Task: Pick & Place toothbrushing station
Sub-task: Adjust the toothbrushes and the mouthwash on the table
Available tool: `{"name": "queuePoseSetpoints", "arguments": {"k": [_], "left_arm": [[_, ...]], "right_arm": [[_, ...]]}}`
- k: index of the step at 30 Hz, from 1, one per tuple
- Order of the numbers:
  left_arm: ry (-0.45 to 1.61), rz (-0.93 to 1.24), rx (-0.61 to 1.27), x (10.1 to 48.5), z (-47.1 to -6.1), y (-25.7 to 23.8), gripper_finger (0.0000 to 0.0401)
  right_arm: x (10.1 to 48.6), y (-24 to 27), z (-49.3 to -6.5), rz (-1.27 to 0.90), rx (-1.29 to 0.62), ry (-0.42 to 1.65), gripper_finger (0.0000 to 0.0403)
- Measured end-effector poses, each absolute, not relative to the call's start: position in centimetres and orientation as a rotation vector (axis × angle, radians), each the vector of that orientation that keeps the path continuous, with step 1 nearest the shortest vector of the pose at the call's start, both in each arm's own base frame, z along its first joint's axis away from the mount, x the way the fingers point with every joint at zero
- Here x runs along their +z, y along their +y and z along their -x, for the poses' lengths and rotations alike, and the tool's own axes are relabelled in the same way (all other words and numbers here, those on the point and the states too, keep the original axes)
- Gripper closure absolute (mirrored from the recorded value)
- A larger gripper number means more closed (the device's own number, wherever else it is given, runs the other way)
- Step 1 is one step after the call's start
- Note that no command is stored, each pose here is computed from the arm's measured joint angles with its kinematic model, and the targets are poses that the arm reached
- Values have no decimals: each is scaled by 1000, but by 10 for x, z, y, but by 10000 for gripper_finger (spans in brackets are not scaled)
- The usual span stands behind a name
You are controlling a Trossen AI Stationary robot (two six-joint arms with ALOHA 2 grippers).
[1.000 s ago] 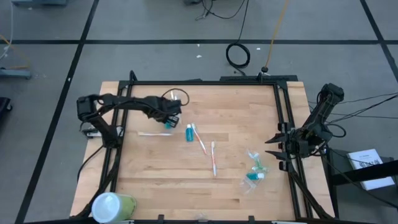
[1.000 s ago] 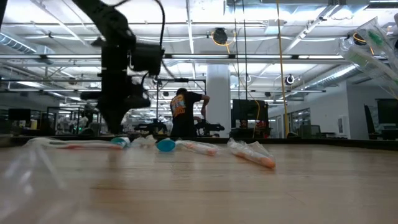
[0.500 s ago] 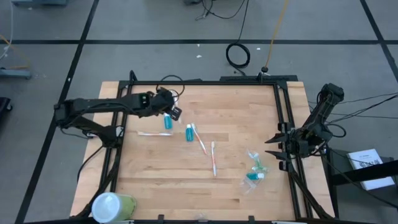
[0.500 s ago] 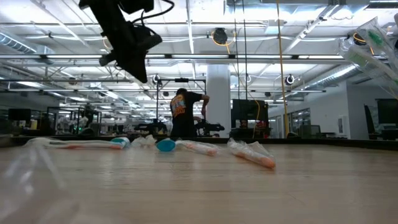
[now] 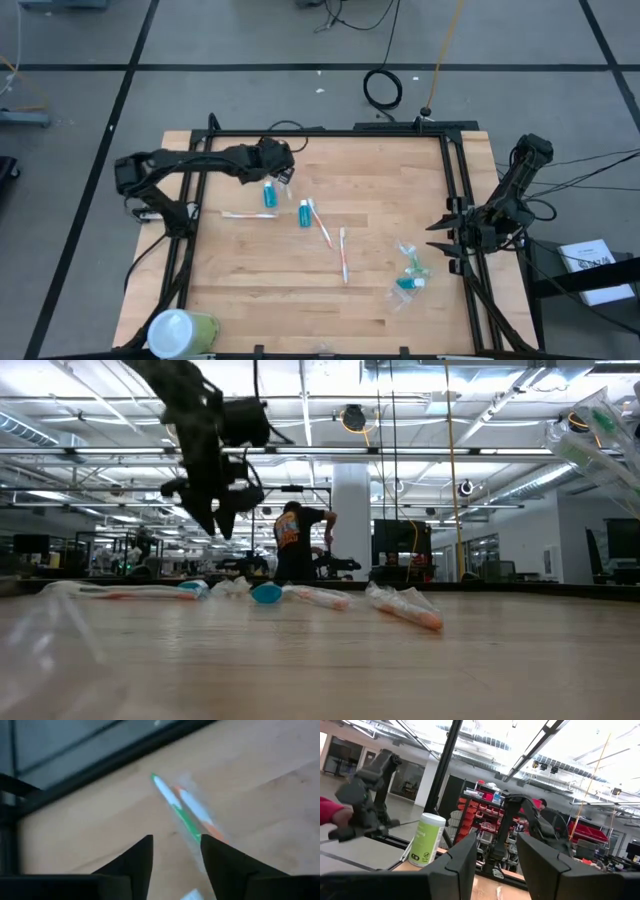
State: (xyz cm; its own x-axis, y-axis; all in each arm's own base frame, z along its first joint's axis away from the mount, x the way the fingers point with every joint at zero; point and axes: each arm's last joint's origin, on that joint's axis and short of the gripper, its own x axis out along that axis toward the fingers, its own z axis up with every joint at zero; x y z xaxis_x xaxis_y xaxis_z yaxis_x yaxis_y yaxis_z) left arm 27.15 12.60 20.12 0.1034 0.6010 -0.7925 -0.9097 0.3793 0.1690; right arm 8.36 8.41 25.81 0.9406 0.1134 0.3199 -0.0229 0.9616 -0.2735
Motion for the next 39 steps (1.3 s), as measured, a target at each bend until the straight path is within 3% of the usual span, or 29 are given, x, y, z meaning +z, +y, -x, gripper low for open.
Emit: {"name": "queuePoseSetpoints", "arguments": {"k": [12, 21, 39], "left_arm": [[1013, 586, 1165, 142, -278, 169, 217], [1091, 784, 930, 138, -284, 155, 217], [994, 760, 640, 149, -323, 94, 217]], "right_arm": [[258, 84, -84, 270, 70, -340, 271], [258, 84, -84, 271, 70, -340, 271], [258, 84, -84, 273, 70, -340, 271]]}}
